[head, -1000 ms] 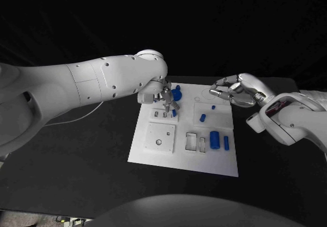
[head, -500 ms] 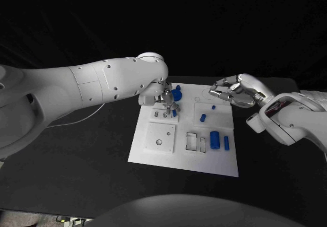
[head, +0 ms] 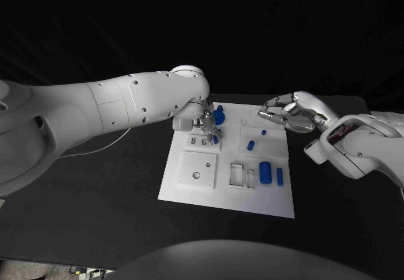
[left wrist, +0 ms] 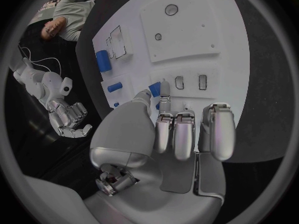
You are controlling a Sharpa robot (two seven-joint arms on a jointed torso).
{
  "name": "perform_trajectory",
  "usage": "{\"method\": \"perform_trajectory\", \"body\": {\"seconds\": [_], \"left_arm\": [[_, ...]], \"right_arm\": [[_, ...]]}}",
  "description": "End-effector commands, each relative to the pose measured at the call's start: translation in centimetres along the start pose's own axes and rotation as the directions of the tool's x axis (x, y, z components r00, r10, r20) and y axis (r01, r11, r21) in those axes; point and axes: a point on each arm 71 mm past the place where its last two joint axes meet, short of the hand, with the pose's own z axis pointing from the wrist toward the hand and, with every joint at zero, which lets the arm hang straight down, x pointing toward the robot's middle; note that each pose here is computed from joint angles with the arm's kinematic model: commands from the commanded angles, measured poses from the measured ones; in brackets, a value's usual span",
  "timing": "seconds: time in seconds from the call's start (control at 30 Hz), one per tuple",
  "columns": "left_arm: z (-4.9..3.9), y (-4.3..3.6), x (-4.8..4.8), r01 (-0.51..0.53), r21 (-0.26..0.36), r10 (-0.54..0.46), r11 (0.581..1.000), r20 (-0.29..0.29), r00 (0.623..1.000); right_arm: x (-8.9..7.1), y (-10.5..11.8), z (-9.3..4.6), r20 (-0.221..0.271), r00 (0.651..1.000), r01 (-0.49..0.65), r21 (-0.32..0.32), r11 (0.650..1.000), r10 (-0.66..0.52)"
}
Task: Assemble the parts on the task board
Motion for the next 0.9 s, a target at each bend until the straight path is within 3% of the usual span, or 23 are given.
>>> {"method": "perform_trajectory", "body": {"seconds": [0.03,0.9], "left_arm": [[-0.01,0.12,0.1,0.001,-0.05,-0.002,0.999,-0.008,1.0],[0.18,-0.05,0.07,0.016,-0.041,-0.016,0.999,-0.005,1.0]], "right_arm": [[0.21,0.02,0.01,-0.019,1.0,0.006,-0.004,1.0,-0.006],[0.24,-0.09,-0.06,-0.023,1.0,0.006,0.001,1.0,-0.006]]}}
